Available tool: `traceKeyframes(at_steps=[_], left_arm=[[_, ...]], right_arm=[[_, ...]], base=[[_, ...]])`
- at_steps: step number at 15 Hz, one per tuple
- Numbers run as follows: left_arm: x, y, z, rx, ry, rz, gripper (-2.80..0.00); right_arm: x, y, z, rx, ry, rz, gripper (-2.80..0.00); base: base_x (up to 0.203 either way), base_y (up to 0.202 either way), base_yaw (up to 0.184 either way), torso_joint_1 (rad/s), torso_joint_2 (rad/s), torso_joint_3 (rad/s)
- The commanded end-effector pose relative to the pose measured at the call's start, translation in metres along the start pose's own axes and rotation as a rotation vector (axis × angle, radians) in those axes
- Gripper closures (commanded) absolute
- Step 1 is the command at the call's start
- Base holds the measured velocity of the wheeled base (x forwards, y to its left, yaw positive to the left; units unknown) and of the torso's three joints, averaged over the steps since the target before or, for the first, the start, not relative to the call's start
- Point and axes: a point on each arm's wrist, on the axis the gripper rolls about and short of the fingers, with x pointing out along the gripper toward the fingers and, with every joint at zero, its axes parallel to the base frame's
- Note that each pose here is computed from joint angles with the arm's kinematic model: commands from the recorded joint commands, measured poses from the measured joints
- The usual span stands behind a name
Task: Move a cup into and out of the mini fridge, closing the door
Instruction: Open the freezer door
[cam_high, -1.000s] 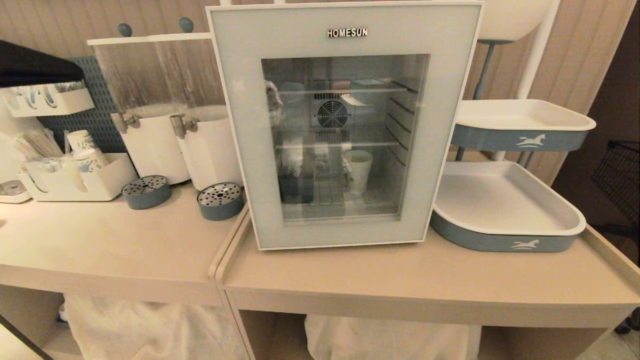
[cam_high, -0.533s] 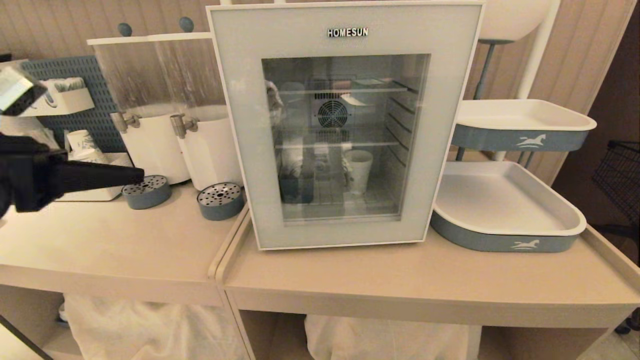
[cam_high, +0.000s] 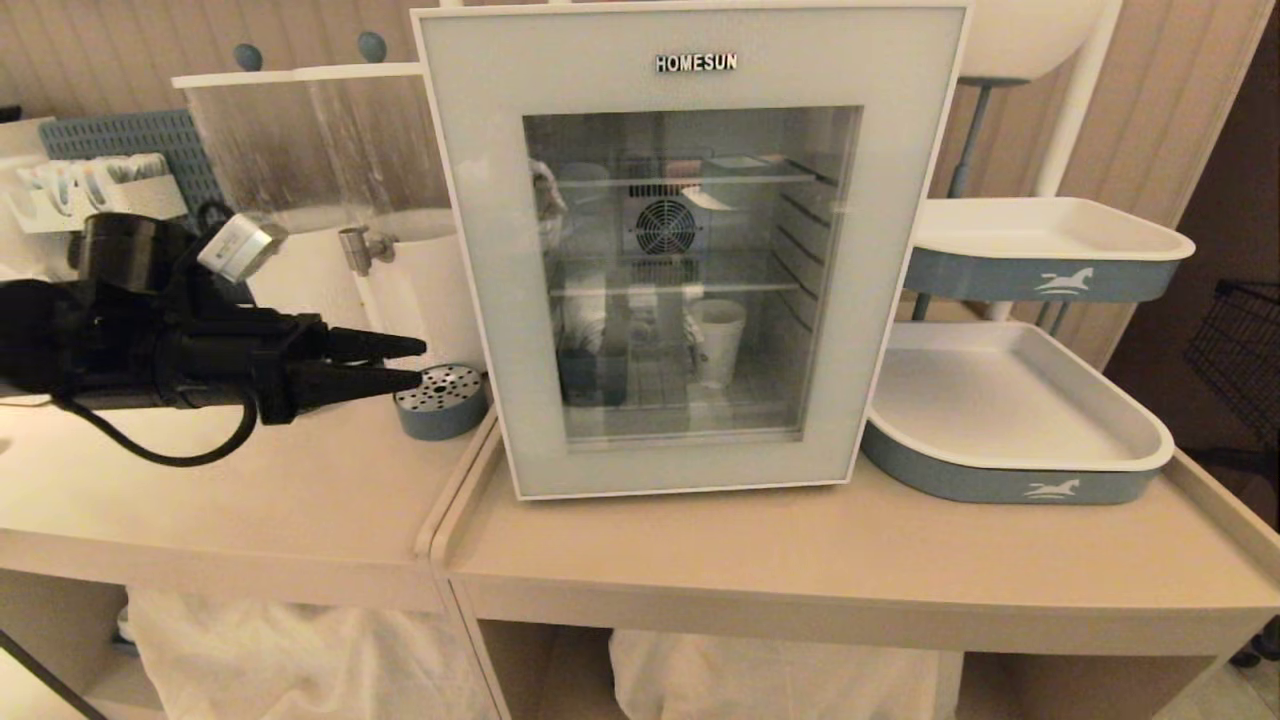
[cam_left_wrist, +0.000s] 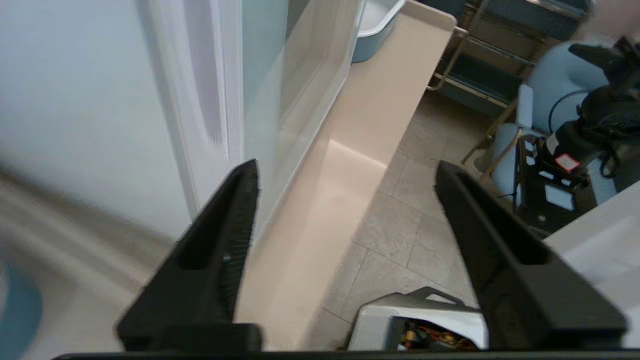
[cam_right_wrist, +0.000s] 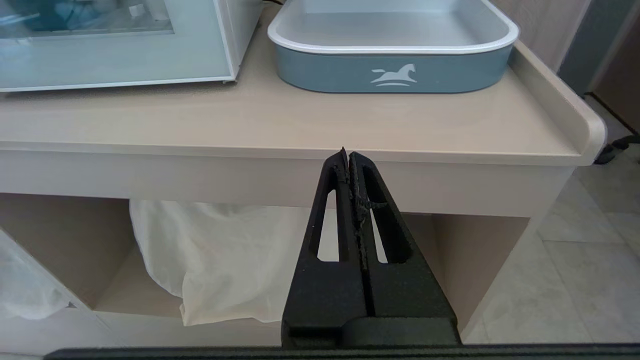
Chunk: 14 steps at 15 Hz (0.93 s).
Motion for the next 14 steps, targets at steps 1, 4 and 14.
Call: traceKeyframes(at_steps=[1,4,14], left_arm=[[0.023,0.024,-0.007,0.04,-0.011,-0.043,-2.8],[0.04,0.038,-0.002,0.08,-0.04,-0.059,-2.8],[0.05,0.036,0.007,0.022,-0.058,-0.084,-2.8]], right_arm=[[0.0,0.0,0.0,0.0,0.002,0.0,0.0],[0.0,0.0,0.0,0.005,0.002,0.0,0.0],[0.0,0.0,0.0,0.005,0.002,0.0,0.0]], base=[[0.0,0.0,0.0,0.0,0.0,0.0],[0.0,0.0,0.0,0.0,0.0,0.0],[0.0,0.0,0.0,0.0,0.0,0.0]])
